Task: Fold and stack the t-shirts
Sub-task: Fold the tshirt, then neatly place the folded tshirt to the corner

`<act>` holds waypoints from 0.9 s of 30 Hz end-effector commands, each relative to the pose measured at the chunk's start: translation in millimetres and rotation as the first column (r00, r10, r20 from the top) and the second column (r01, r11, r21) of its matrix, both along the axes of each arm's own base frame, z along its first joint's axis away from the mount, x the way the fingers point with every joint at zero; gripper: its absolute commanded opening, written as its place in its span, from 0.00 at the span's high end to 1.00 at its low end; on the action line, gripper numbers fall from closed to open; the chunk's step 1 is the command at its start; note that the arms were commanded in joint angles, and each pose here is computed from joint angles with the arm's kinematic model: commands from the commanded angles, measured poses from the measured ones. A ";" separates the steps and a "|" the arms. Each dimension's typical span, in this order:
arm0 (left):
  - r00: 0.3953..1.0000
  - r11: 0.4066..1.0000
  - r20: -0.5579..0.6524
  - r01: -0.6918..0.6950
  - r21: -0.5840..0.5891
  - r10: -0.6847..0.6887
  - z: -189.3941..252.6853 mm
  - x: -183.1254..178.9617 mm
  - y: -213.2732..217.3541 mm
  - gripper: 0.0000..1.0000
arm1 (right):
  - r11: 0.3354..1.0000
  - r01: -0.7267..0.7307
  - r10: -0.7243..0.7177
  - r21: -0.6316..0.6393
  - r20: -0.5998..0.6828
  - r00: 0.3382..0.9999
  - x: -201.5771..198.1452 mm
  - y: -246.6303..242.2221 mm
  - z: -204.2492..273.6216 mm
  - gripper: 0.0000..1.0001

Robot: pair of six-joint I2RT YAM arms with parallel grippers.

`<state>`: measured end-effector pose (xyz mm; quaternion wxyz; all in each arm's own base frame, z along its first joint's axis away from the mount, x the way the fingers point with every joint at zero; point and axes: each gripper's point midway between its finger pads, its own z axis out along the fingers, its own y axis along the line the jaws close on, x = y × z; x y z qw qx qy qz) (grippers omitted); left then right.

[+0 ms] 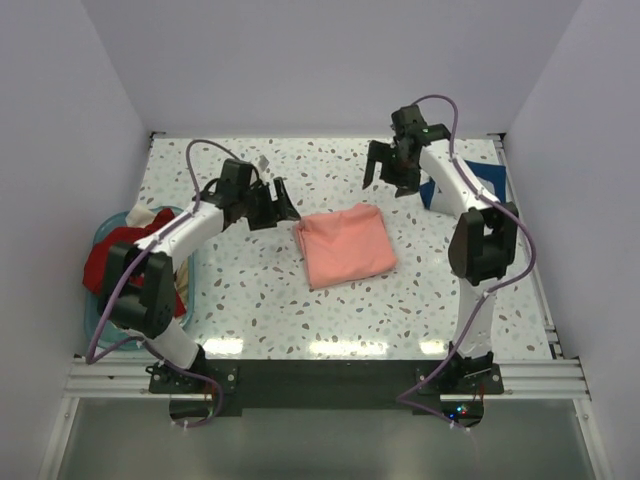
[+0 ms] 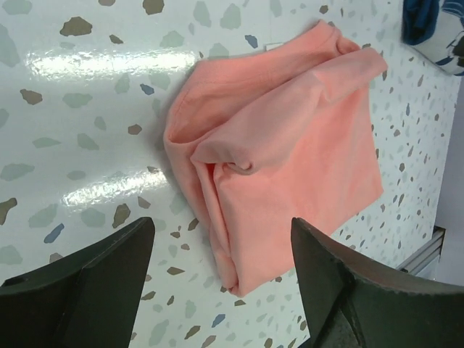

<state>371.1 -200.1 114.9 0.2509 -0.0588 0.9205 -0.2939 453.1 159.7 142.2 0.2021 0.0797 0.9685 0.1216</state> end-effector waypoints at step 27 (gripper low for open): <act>0.987 0.982 -0.071 0.136 -0.130 -0.147 -66.6 -22.0 -42.4 0.26 | 0.926 -0.254 0.263 0.279 0.005 0.965 -81.5 -9.8 -43.2 0.01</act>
